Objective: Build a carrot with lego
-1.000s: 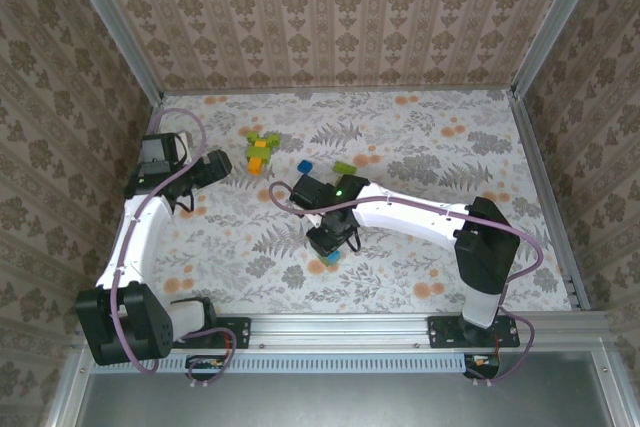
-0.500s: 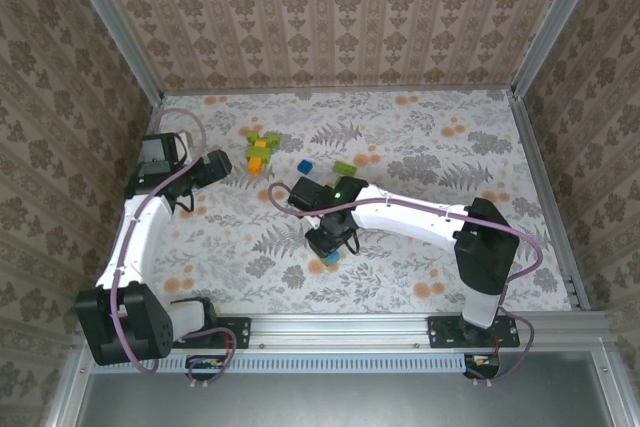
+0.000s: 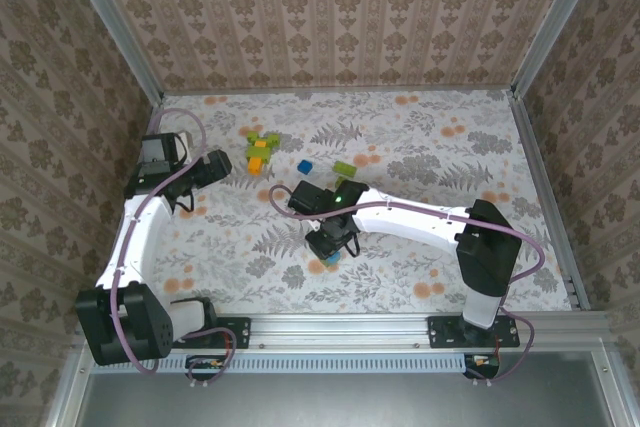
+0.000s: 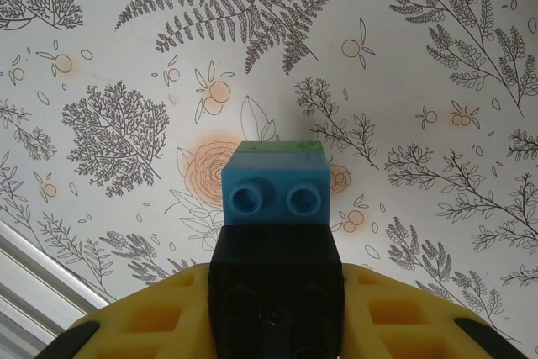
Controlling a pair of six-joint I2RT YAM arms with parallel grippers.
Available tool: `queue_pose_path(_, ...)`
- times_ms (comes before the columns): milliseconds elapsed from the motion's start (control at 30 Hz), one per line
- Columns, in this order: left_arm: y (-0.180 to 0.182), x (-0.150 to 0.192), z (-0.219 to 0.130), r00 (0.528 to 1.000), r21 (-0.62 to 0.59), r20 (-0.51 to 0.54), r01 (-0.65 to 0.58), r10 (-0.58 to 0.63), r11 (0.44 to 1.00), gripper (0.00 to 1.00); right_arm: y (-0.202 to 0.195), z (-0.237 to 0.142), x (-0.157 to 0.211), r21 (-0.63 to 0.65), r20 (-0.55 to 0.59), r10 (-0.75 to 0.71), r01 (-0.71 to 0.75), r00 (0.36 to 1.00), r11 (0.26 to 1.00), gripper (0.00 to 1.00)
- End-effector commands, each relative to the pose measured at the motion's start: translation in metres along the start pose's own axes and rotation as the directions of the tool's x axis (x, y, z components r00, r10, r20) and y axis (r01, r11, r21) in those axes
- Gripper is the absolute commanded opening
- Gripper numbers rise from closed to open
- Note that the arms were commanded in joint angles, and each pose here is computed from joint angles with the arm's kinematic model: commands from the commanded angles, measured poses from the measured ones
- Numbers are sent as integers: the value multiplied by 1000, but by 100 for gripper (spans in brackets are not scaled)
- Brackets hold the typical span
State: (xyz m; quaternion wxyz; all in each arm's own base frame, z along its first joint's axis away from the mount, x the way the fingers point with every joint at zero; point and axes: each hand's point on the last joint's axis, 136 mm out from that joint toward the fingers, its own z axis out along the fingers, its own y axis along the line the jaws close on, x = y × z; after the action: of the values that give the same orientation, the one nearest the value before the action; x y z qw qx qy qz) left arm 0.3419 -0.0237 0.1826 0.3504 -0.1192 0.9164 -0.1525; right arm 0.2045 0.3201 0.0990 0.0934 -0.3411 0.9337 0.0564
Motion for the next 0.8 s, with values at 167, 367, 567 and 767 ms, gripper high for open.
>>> queue_pose_path(167, -4, 0, -1, 1000, 11, 3, -20, 20, 1000, 100, -14, 39, 49, 96, -208, -4, 24, 978, 995, 31)
queue_pose_path(367, -4, 0, -1, 1000, 10, 3, -21, 21, 1000, 100, -14, 56, 65, 88, -270, -15, 40, 963, 995, 29)
queue_pose_path(567, -4, -1, -1, 1000, 10, 6, -20, 20, 1000, 100, -10, 50, 60, 60, -250, -36, 53, 968, 997, 29)
queue_pose_path(767, -4, -1, -1, 1000, 10, 4, -20, 20, 1000, 100, -2, 13, 28, 29, -150, -126, 132, 981, 991, 29)
